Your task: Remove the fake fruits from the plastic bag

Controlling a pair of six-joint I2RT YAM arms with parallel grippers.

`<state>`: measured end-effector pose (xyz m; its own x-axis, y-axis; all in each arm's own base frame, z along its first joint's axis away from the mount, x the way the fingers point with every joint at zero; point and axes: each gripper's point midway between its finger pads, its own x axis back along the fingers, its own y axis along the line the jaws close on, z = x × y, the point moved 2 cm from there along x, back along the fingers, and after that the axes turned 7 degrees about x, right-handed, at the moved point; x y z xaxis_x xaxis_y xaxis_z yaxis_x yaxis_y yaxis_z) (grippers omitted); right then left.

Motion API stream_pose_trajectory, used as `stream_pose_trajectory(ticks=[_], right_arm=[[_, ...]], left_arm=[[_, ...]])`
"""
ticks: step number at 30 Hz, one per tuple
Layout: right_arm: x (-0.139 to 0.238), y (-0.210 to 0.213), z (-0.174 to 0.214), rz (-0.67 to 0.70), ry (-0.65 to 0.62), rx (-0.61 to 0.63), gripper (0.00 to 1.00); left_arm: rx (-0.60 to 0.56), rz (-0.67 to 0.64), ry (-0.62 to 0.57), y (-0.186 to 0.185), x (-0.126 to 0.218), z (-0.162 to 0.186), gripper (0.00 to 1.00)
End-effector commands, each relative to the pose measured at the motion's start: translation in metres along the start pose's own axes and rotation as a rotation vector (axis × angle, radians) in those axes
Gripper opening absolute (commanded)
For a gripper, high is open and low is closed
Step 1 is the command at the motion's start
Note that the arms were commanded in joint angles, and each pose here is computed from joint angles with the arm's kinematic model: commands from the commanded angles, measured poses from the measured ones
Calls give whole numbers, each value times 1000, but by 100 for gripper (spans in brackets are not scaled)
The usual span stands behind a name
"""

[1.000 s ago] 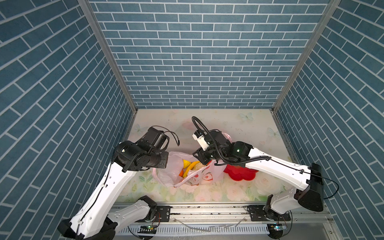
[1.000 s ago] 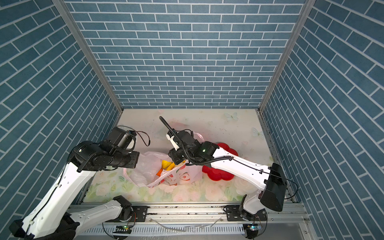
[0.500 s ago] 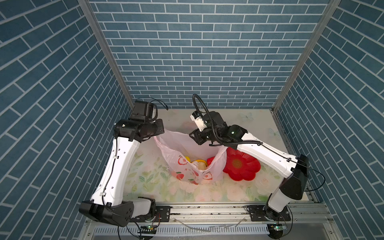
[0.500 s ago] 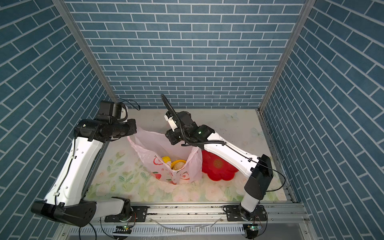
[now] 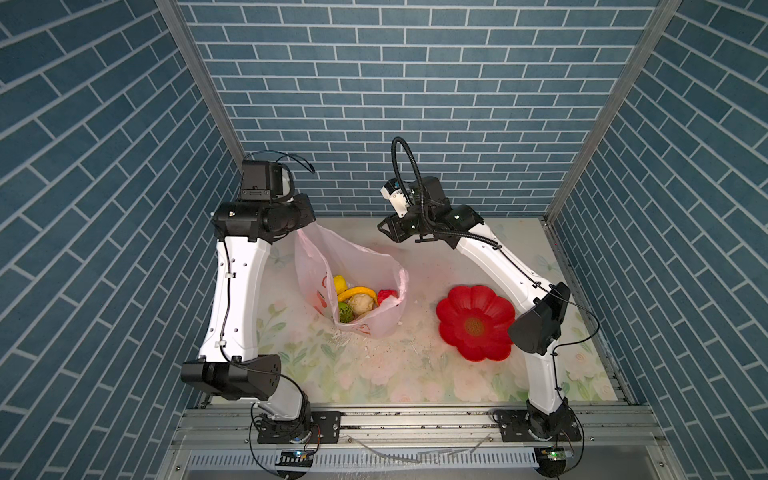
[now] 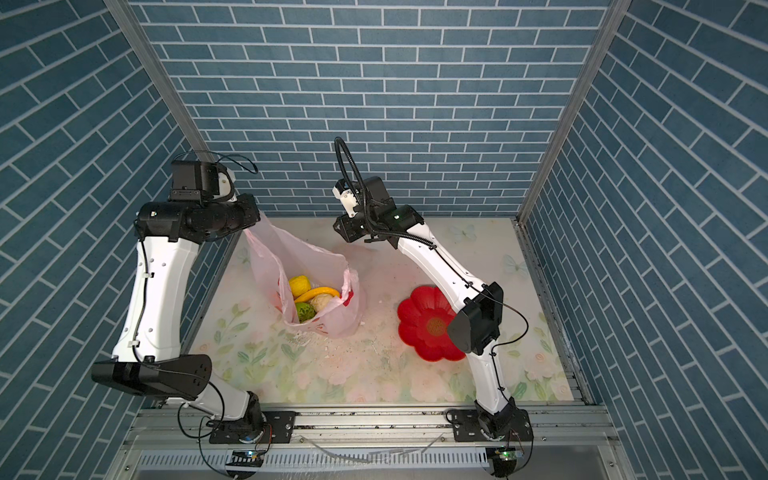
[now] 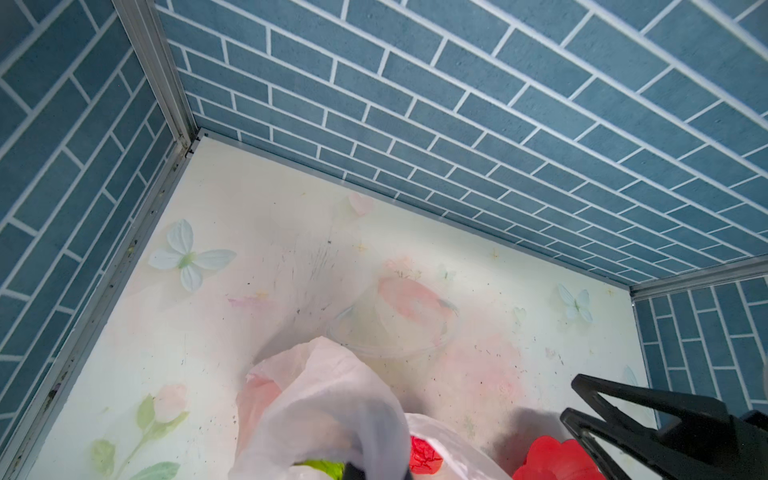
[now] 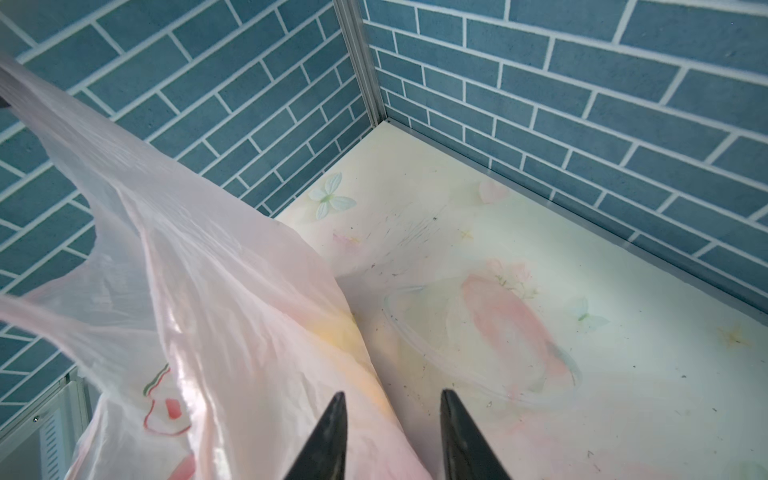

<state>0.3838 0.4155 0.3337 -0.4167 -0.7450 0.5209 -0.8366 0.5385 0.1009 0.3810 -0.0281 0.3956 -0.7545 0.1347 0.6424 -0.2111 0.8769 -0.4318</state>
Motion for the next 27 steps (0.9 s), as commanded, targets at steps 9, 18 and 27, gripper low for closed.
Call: stream_pose_trajectory(ticks=[9,18,27], right_arm=[[57,84,-15,-103,-38,149,39],[86,156,-19,-61,-72,194,39],[74,211,-11,-228,-46,99,38]], left_arm=[[7,-25,265,44,15,114,0],[102,45,235,50,53,152,0],[177,118,209,48,85,174,0]])
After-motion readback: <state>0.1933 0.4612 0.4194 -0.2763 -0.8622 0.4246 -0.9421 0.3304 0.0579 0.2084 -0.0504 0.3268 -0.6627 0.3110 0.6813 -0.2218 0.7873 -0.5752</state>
